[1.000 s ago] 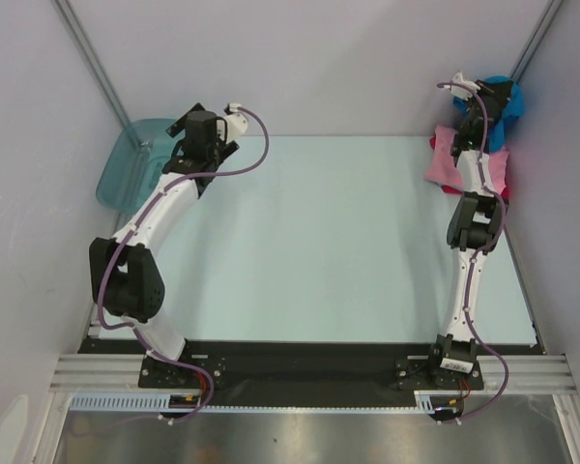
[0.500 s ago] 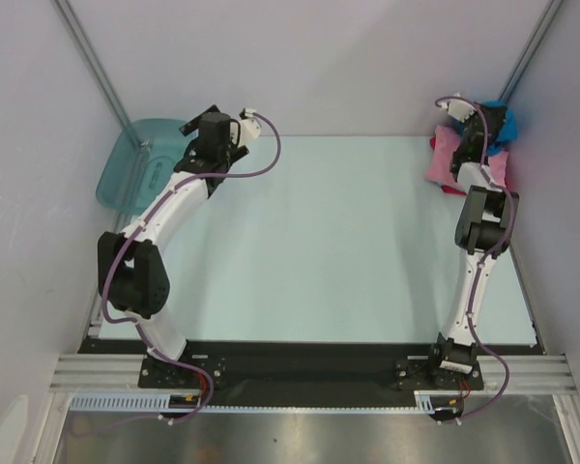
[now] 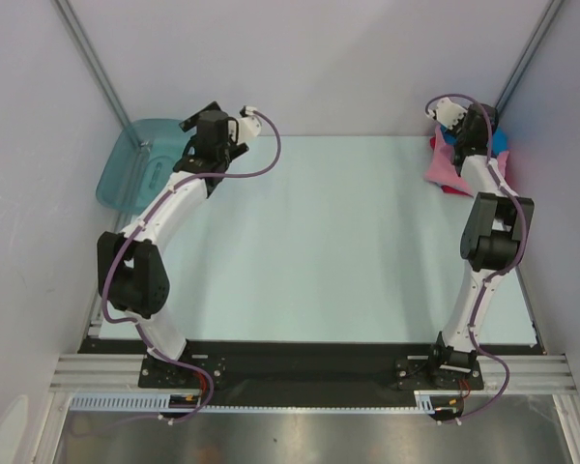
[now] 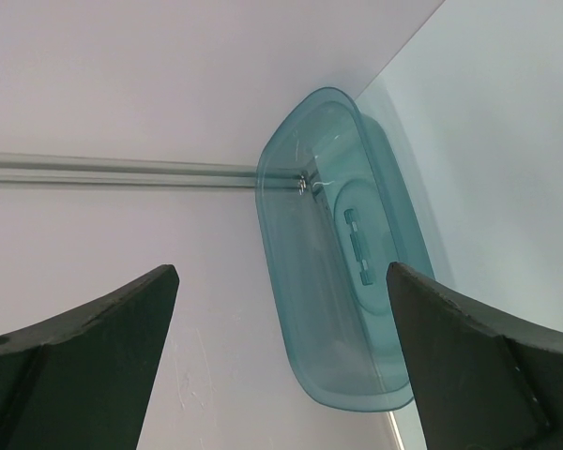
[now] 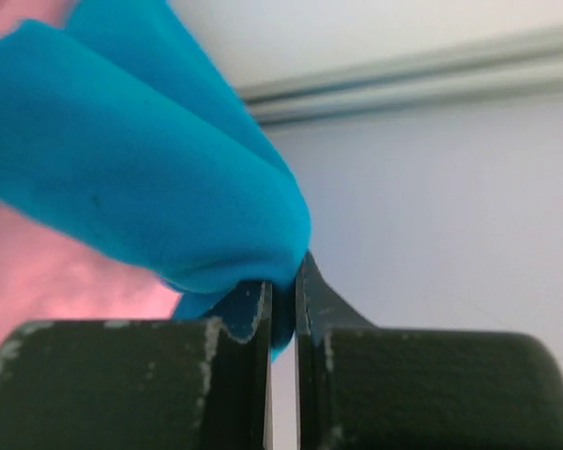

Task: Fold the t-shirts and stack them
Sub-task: Neatly place the folded tshirt to the corner, then reset both grippers

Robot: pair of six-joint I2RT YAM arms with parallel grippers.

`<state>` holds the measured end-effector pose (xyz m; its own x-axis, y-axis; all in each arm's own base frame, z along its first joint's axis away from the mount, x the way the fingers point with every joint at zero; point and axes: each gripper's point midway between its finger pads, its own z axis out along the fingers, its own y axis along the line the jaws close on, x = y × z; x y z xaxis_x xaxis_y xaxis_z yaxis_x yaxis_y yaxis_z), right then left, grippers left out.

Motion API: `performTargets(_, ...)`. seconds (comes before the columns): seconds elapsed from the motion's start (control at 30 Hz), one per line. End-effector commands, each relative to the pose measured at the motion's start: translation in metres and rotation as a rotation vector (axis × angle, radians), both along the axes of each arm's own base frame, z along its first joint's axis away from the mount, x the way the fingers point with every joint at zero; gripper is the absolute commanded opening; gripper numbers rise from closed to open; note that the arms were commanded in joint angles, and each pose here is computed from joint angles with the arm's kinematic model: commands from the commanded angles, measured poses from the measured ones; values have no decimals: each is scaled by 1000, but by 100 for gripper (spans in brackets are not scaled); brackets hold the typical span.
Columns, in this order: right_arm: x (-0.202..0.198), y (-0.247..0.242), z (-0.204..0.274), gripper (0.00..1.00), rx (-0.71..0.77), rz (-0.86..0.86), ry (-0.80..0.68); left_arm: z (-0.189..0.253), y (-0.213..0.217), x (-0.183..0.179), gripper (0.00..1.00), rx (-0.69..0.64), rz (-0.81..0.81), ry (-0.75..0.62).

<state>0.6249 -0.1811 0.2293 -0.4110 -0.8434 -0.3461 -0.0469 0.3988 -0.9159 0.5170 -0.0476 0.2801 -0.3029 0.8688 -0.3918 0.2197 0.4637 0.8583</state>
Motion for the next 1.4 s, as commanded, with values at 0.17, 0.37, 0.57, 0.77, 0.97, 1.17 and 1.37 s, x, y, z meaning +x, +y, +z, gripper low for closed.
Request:
performTargets(0.17,-56,40,-75,0,163,86,420,34,6,1,100,3,-25,-100)
performTargets(0.37,-87,53,-119,0,214,86,587,36,7,0,100,4,-31,-108)
performTargets(0.57,-102,61,-125,58,212,74,650,33,8,-5,100,5,-31,-109)
performTargets(0.77,-99,70,-92,100,274,73,587,30,12,-10,100,-9,-18,-116)
performTargets(0.97,-100,83,-58,98,459,14,485,35,14,-16,100,-30,-12,-140)
performTargets(1.17,-127,147,-39,91,752,71,590,59,33,-15,100,-88,70,-231)
performTargets(1.37,-133,218,-1,92,889,179,616,29,33,-35,100,-242,132,-136)
